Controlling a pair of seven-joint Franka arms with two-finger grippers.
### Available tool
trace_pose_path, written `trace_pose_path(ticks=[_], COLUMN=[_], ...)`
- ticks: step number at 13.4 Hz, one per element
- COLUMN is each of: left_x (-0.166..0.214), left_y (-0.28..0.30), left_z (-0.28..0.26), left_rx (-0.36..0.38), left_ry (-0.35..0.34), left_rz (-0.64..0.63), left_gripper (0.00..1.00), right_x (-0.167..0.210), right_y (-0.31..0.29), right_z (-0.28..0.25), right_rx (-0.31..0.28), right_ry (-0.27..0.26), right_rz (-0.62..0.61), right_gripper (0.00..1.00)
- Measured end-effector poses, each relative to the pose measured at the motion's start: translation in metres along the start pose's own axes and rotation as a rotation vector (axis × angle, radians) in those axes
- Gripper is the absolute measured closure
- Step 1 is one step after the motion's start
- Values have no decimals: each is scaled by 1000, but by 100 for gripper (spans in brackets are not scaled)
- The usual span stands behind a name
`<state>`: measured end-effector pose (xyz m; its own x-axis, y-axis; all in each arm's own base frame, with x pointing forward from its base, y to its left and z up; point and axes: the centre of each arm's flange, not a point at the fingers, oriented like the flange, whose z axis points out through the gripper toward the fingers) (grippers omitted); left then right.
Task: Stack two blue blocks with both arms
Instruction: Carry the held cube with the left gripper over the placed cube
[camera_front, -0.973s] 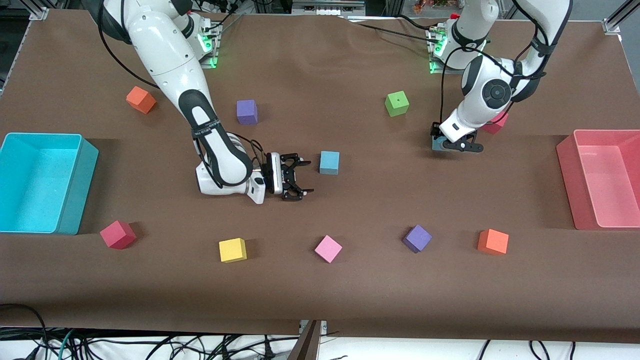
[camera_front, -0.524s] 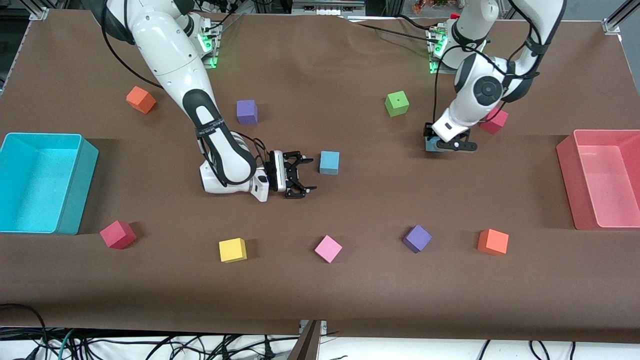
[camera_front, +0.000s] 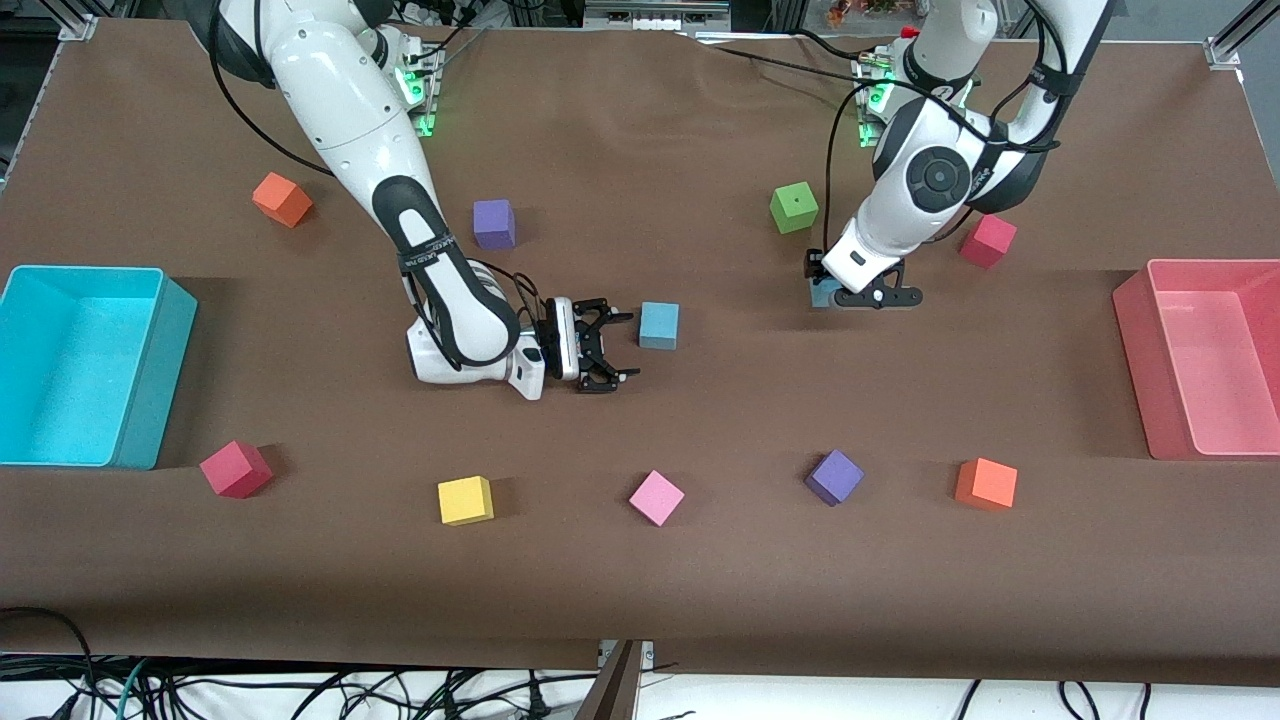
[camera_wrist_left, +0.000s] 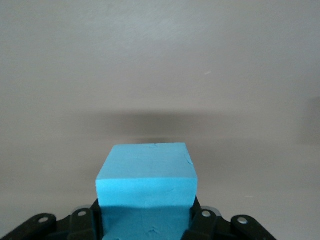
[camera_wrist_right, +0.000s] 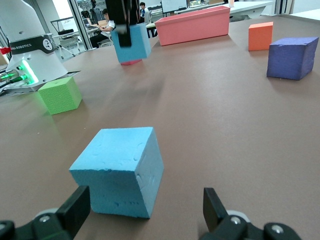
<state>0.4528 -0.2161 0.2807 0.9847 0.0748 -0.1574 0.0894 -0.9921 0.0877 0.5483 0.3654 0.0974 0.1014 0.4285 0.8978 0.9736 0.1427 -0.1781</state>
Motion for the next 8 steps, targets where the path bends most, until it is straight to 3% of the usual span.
trace_pose_path(ticks=[8], left_x=[25], left_y=[155], left_z=[-7], left_rx=[-149], left_ry=[-23], left_rz=[-161], left_gripper=[40], right_x=[-3], right_y=[-1], right_z=[1], right_rx=[2], right_ry=[-1], right_rz=[-25], right_gripper=[0])
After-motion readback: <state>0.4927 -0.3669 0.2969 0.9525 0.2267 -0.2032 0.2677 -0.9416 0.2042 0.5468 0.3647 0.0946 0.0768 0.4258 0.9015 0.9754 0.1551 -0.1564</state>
